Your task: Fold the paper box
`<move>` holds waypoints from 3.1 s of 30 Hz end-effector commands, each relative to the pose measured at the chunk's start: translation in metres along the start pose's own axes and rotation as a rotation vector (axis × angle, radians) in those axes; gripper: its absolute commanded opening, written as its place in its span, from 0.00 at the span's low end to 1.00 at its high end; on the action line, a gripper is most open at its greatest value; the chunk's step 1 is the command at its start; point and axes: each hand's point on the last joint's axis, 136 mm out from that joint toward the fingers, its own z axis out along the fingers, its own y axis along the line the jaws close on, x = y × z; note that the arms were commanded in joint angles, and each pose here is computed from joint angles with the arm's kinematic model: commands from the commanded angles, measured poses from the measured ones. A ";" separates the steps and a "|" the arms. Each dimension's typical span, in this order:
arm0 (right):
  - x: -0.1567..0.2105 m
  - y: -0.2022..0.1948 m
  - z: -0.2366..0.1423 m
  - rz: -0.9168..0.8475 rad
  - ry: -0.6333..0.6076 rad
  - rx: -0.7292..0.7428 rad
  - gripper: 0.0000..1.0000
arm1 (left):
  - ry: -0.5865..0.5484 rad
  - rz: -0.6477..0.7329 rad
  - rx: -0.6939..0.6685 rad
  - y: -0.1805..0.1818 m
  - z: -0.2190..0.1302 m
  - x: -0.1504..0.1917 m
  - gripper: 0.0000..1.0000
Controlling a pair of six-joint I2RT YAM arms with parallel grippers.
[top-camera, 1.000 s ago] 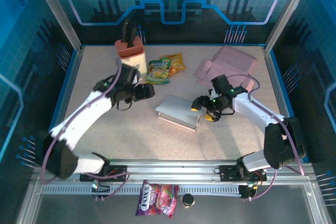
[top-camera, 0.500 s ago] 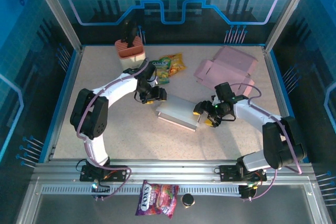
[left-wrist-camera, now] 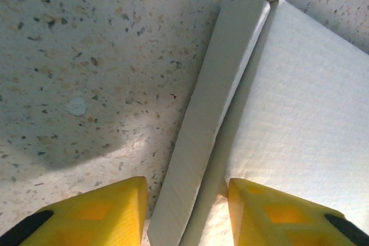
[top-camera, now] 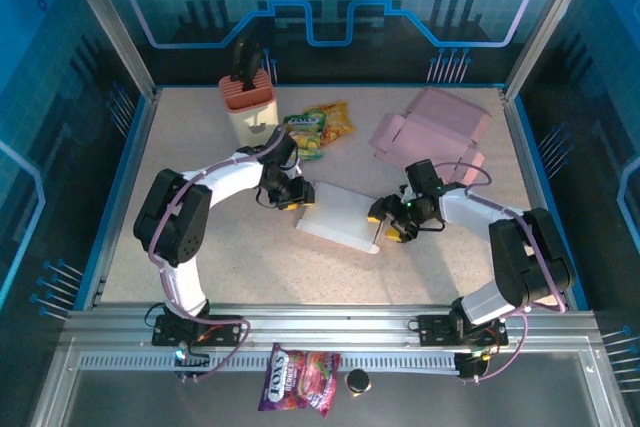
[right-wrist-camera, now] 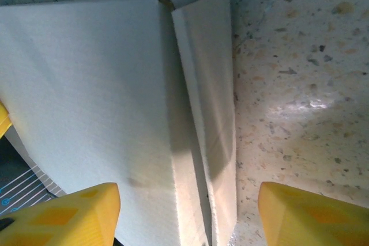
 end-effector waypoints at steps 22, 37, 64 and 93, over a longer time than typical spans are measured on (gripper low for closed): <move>0.003 -0.027 0.015 -0.014 0.051 0.071 0.42 | 0.018 -0.014 0.000 0.001 0.007 0.032 0.36; 0.003 -0.028 0.011 -0.040 0.047 0.090 0.28 | 0.016 -0.022 0.021 -0.003 0.008 0.037 0.34; -0.006 -0.002 -0.017 -0.186 -0.040 0.046 0.51 | -0.004 -0.066 0.083 0.000 0.004 0.053 0.13; -0.026 0.029 -0.013 -0.345 0.089 -0.231 0.75 | -0.032 -0.184 0.149 0.041 0.011 0.060 0.05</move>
